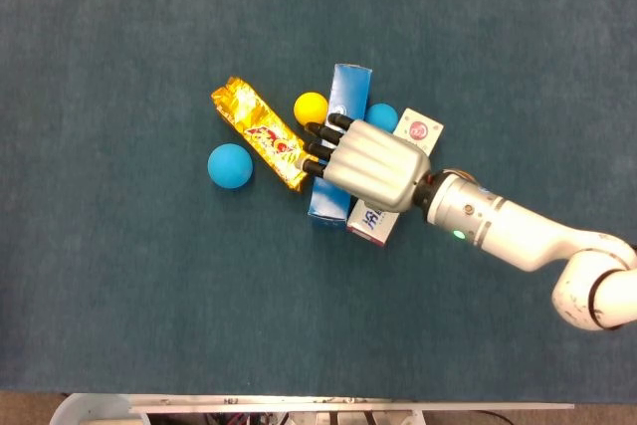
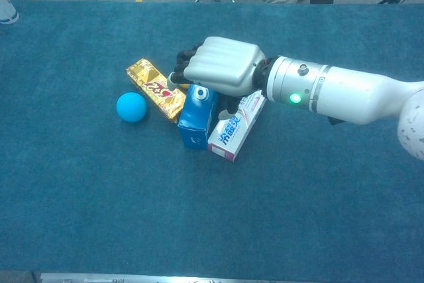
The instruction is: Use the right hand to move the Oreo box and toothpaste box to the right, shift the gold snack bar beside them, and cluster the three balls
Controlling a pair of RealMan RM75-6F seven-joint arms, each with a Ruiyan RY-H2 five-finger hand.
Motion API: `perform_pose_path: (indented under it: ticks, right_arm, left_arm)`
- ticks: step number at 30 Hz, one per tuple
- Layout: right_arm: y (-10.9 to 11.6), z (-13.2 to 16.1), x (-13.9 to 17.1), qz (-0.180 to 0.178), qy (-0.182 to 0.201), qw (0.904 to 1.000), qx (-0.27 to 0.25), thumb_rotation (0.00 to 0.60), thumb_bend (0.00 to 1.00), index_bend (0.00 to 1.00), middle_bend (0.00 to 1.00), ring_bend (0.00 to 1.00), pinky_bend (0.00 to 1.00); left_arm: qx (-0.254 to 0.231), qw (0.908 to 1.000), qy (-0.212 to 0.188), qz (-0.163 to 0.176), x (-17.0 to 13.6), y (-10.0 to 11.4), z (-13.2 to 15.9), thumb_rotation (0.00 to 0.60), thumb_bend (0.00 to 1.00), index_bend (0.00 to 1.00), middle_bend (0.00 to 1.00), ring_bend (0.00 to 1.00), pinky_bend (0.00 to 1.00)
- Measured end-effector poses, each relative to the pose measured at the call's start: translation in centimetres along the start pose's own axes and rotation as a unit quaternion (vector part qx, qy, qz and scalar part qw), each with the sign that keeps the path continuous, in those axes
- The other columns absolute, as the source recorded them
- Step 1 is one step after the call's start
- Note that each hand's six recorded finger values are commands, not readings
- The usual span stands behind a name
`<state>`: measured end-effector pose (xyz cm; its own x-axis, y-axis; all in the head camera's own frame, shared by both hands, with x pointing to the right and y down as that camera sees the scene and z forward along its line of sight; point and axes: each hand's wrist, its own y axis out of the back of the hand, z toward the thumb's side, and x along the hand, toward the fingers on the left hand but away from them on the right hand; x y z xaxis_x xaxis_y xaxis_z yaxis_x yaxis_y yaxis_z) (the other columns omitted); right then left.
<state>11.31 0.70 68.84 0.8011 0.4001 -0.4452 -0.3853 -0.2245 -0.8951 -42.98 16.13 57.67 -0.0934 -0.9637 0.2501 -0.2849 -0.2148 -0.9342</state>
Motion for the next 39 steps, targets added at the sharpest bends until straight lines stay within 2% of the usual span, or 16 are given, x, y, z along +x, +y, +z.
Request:
perform_pose_path:
  ticks: [18,24,29,33,39]
  right_arm:
    - [-2.1,0.7,-2.6,0.034,-0.010,0.9992,0.020,0.600,0.00,0.24,0.30,0.14,0.24]
    - [-2.3,0.6,-3.3,0.029,-0.026,0.9990,0.021,0.600,0.00,0.41,0.41,0.26,0.26]
    - [-2.5,0.1,-4.0,0.018,-0.047,0.9984,0.027,0.600,0.00,0.57,0.50,0.38,0.35]
    - [-2.5,-0.4,-4.3,0.006,-0.060,0.9976,0.034,0.600,0.00,0.63,0.53,0.42,0.42]
    - [-2.1,-0.9,-4.3,-0.011,-0.068,0.9975,0.018,0.600,0.00,0.67,0.57,0.47,0.50]
  left_arm:
    - [-0.005,1.0000,0.008,-0.001,-0.2,-0.1,-0.8,0.600,0.21,0.22,0.20,0.09,0.10]
    - [-0.007,0.9999,0.010,-0.001,-0.4,-0.1,-1.0,0.600,0.21,0.22,0.20,0.09,0.10]
    - [-0.010,0.9999,0.012,-0.001,-0.6,-0.1,-1.3,0.600,0.21,0.22,0.20,0.09,0.10]
    - [-0.013,0.9998,0.014,-0.002,-0.7,-0.1,-1.6,0.600,0.21,0.22,0.20,0.09,0.10]
    - [-0.014,0.9998,0.016,-0.003,-0.8,-0.1,-1.8,0.600,0.21,0.22,0.20,0.09,0.10]
